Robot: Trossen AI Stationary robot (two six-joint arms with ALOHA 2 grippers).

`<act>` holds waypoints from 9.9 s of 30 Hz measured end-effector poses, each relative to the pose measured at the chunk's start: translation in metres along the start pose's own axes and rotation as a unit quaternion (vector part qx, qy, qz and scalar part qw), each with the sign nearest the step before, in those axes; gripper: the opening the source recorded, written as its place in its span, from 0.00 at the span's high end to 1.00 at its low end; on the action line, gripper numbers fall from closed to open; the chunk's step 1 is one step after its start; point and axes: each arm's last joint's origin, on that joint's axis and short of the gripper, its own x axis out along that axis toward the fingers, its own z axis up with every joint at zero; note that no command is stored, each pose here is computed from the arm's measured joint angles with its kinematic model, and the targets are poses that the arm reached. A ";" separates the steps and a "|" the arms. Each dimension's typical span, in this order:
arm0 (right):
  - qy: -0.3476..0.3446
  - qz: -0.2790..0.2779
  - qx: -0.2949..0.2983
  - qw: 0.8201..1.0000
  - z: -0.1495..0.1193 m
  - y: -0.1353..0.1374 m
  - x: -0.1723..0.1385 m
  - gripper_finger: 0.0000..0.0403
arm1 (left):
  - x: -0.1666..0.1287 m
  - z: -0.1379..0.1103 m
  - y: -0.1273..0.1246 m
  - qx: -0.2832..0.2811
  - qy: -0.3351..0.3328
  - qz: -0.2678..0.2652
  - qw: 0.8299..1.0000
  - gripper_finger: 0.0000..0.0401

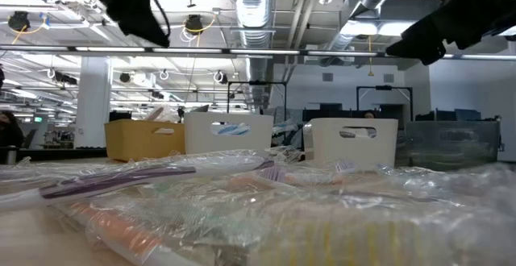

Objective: Pick & Place Toothbrushes
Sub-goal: Put the purple toothbrush into the right white bin

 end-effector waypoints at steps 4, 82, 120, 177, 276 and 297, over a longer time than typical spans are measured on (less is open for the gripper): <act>-0.004 0.012 -0.019 1.000 0.000 0.004 0.006 0.42 | 0.003 -0.001 -0.019 0.022 -0.046 -0.046 0.998 0.81; 0.007 0.019 -0.028 0.999 -0.006 0.012 0.026 0.42 | 0.036 -0.017 -0.092 0.068 -0.087 -0.222 0.969 0.46; -0.017 0.023 0.006 1.000 -0.001 0.013 0.026 0.42 | -0.010 -0.008 -0.153 0.110 -0.291 -0.349 0.884 0.52; -0.022 0.149 0.065 0.986 -0.025 0.075 0.038 0.42 | 0.039 -0.112 -0.168 0.062 0.013 -0.243 0.968 0.59; -0.024 0.157 0.048 0.986 -0.026 0.078 0.037 0.42 | 0.036 -0.114 -0.170 0.075 -0.005 -0.195 0.978 0.91; -0.183 0.141 -0.044 0.972 0.025 0.089 0.037 0.42 | 0.036 -0.053 -0.193 -0.026 -0.386 -0.174 0.906 0.90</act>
